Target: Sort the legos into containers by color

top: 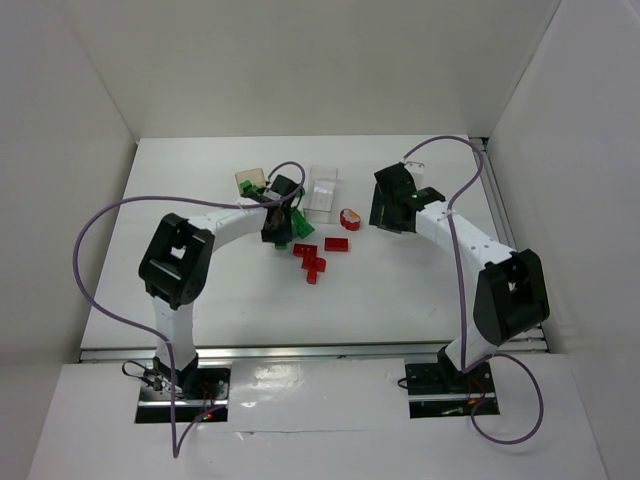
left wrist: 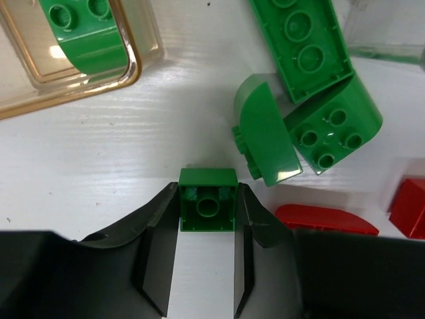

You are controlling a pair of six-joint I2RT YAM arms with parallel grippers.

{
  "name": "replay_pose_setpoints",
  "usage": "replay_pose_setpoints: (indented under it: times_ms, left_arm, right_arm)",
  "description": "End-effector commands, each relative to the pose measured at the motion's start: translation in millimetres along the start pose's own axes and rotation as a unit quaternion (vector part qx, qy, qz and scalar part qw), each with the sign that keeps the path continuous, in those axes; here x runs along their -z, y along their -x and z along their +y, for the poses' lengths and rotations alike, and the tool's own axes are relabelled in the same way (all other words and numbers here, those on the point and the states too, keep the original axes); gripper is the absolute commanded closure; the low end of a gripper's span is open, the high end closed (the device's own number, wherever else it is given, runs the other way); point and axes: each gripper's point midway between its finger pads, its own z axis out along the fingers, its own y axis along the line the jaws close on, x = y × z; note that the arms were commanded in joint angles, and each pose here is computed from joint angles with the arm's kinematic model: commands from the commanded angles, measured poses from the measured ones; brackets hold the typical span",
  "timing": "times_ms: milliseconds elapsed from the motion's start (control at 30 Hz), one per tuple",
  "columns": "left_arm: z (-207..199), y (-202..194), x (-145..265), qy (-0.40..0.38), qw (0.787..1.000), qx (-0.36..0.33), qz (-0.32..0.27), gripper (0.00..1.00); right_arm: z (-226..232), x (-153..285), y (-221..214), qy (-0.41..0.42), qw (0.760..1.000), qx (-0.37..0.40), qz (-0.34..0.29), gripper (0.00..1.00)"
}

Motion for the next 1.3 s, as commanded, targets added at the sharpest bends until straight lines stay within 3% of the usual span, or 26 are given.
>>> replay_pose_setpoints:
  times_ms: [0, 267, 600, 633, 767, 833, 1000, 1167, 1267]
  left_arm:
    - [-0.4, 28.3, 28.7, -0.002, 0.999, -0.001, -0.035, 0.69]
    - [5.4, 86.2, 83.8, -0.011, 0.995, 0.011, -0.098, 0.69]
    - [44.0, 144.4, 45.7, 0.039, 0.993, 0.051, -0.103, 0.68]
    - [49.5, 146.0, 42.0, 0.045, 0.993, 0.054, -0.098, 0.65]
    - [60.5, 149.5, 29.4, 0.061, 0.992, 0.061, -0.089, 0.19]
    - [58.7, 153.7, 38.6, 0.053, 0.992, 0.063, -0.097, 0.13]
    - [41.3, 143.1, 65.1, 0.030, 0.993, 0.048, -0.107, 0.18]
    - [-9.6, 98.3, 82.9, -0.020, 0.996, 0.001, -0.083, 0.32]
    - [-27.2, 64.5, 75.7, -0.031, 0.998, -0.003, -0.052, 0.32]
  right_arm:
    - [5.2, 4.9, 6.4, 0.007, 1.000, -0.008, -0.012, 0.08]
    - [3.7, 6.0, 4.9, 0.007, 1.000, -0.008, -0.012, 0.08]
    - [-3.2, 6.0, 3.7, -0.010, 1.000, -0.004, -0.013, 0.08]
    - [-3.2, 6.0, 3.7, -0.010, 1.000, -0.004, -0.013, 0.08]
    - [-6.4, 8.7, 4.5, -0.015, 1.000, -0.004, -0.015, 0.08]
    - [-6.4, 8.7, 4.5, -0.015, 1.000, -0.004, -0.015, 0.08]
    - [-7.8, 9.8, 3.3, -0.014, 1.000, -0.004, -0.015, 0.08]
    - [-6.2, 7.4, 0.5, -0.012, 1.000, -0.002, -0.009, 0.08]
    - [-4.7, 7.1, 2.7, -0.010, 1.000, -0.004, -0.014, 0.08]
